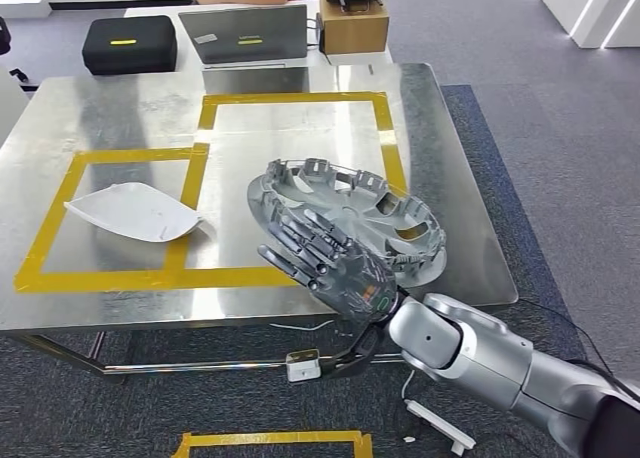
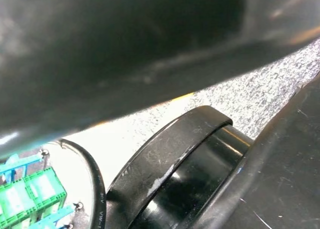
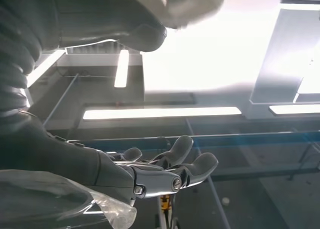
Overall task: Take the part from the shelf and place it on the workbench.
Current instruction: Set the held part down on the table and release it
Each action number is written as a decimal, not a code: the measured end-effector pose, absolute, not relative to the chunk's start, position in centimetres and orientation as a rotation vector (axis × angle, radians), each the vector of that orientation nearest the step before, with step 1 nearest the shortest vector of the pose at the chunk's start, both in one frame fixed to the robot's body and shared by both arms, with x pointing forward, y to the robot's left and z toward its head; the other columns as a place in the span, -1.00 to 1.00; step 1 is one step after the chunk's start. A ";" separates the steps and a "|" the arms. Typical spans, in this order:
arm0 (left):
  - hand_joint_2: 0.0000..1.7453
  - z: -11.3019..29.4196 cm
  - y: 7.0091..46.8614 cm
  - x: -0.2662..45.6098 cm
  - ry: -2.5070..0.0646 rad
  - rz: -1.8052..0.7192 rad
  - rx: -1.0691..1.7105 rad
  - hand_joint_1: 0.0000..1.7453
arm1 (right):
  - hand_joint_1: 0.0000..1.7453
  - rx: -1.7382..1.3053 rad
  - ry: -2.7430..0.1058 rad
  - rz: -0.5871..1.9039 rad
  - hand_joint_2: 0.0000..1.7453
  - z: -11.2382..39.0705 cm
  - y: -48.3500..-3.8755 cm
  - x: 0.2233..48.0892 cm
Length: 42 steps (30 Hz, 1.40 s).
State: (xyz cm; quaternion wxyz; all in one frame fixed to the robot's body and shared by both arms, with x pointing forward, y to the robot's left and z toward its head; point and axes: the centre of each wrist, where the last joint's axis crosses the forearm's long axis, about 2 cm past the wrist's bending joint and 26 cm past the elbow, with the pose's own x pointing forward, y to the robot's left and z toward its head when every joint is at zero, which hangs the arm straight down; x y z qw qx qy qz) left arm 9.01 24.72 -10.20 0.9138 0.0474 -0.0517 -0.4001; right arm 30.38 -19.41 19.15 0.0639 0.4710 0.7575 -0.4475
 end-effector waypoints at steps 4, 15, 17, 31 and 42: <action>-1.00 -10.2 24.7 9.2 -0.105 -0.831 0.095 -1.00 | -1.00 1.364 2.303 -1.324 1.00 19.7 -18.2 30.2; -1.00 -10.1 24.7 9.4 -0.109 -0.836 0.096 -1.00 | -1.00 1.354 2.347 -1.282 1.00 20.2 -16.9 30.0; -1.00 -10.1 24.7 9.4 -0.110 -0.836 0.096 -1.00 | -1.00 1.356 2.349 -1.280 1.00 20.2 -16.9 30.0; -1.00 -10.1 24.6 9.4 -0.110 -0.846 0.097 -1.00 | -1.00 1.252 2.353 -1.292 1.00 20.1 -15.7 29.4; -1.00 -10.1 24.6 9.5 -0.114 -0.857 0.104 -1.00 | -1.00 1.291 2.397 -1.231 1.00 20.7 -15.5 29.1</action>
